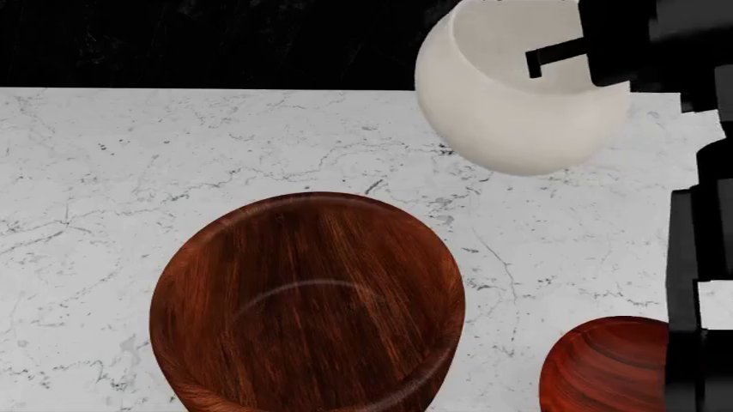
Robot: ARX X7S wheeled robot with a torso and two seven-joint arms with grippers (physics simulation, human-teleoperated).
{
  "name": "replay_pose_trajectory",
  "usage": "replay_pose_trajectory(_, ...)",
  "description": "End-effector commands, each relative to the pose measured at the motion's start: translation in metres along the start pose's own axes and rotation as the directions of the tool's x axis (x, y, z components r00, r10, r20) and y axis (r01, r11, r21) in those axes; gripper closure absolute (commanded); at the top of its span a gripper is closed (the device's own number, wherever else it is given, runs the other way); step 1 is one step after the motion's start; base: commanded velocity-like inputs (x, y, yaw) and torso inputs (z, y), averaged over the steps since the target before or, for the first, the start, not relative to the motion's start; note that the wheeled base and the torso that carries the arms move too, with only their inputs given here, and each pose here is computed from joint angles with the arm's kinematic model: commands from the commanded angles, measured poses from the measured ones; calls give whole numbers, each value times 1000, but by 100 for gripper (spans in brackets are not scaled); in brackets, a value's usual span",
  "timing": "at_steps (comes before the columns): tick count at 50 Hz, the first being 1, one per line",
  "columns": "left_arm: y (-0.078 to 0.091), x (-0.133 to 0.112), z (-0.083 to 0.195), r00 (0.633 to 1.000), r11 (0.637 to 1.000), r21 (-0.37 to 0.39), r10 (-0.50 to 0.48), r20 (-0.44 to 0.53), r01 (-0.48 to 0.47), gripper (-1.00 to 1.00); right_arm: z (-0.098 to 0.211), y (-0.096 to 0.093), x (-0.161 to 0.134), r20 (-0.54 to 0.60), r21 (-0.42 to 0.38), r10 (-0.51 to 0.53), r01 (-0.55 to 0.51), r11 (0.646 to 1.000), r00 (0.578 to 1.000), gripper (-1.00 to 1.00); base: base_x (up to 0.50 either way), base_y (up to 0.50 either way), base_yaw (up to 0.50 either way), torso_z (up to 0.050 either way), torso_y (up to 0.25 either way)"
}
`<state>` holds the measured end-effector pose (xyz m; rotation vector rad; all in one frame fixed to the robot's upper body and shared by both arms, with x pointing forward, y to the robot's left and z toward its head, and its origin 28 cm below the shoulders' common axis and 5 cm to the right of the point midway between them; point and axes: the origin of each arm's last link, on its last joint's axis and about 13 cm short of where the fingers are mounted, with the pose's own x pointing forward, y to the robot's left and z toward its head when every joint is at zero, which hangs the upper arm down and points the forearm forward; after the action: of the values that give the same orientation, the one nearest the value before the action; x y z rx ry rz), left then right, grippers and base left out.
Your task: Stack the bowls from largest to smallest.
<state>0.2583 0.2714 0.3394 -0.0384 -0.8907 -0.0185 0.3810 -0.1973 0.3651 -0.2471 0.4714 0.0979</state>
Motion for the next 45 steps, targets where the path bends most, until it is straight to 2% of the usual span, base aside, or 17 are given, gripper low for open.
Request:
replay_pose_trajectory(1, 0, -1, 0, 1000, 1000, -16, -11, 2, 11, -100, 7, 19, -20, 60, -108, 122, -115, 987, 991, 100, 0, 0, 0, 0, 0)
replay_pose_trajectory(10, 1, -2, 4, 1000, 1000, -16, -10, 10, 10, -100, 6, 35, -30, 68, -166, 203, -190, 968, 977, 100, 0, 0, 0, 0, 0)
replay_pose_trajectory(29, -1, -1, 5, 1000, 1000, -14, -12, 16, 12, -100, -9, 58, -39, 61, -219, 356, -336, 916, 932, 100, 0, 0, 0, 0, 1)
replay_pose_trajectory(45, -1, -1, 5, 1000, 1000, -15, -14, 20, 14, -100, -20, 72, -37, 18, -255, 428, -410, 876, 904, 100, 0, 0, 0, 0, 0)
